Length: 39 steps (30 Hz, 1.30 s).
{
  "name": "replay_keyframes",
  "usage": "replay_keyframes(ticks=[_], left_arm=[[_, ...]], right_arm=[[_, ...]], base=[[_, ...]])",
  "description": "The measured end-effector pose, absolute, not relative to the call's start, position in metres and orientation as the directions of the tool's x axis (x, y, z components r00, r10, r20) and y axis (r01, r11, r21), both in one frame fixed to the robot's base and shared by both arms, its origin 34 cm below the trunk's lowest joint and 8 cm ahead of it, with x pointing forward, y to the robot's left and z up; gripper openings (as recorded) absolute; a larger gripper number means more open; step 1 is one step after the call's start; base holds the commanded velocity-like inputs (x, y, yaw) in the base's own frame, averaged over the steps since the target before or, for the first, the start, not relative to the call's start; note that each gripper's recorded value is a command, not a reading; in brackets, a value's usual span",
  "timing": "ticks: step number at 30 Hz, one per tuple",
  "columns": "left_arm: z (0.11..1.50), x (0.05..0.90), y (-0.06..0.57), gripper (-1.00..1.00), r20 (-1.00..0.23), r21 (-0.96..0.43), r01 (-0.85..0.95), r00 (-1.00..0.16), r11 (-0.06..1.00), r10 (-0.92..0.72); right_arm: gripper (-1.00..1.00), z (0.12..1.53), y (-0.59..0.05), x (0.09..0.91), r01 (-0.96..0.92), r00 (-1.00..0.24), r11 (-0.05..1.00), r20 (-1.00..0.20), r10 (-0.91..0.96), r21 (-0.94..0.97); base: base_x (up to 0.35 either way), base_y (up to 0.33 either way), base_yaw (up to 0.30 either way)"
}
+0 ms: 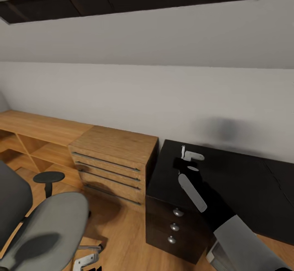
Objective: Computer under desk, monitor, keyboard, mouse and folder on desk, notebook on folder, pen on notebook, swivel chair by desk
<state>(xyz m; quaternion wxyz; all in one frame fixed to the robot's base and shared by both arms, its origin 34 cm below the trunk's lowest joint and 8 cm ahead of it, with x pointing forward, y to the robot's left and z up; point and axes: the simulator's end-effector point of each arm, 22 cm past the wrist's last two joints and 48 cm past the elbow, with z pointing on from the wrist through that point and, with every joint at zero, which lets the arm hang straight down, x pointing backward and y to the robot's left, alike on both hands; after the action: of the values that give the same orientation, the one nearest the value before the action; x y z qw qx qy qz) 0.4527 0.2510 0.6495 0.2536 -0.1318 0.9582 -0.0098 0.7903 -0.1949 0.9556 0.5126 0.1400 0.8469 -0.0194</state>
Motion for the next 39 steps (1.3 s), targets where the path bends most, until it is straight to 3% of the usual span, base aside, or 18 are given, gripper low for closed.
replay_keyframes(ticks=[12,21,39], left_arm=[[0.662,0.452,0.252,1.0,-0.515,-0.085,-0.253,-0.817,0.964,-0.26],[0.674,0.451,0.252,1.0,-0.517,-0.085,-0.253,-0.816,0.964,-0.26],[0.688,0.446,0.255,1.0,-0.513,-0.082,-0.262,-0.816,0.961,-0.266]], right_arm=[[-1.0,0.966,-0.248,0.789,0.384,-0.419,0.915,-0.86,0.291,0.122],[-1.0,0.959,-0.325,0.779,0.567,-0.376,0.8,-0.802,0.464,0.197],[-1.0,0.944,-0.388,0.757,0.685,-0.358,0.706,-0.759,0.543,0.181]], base=[[0.0,0.0,-0.241],[0.0,0.0,-0.288],[0.0,0.0,-0.29]])
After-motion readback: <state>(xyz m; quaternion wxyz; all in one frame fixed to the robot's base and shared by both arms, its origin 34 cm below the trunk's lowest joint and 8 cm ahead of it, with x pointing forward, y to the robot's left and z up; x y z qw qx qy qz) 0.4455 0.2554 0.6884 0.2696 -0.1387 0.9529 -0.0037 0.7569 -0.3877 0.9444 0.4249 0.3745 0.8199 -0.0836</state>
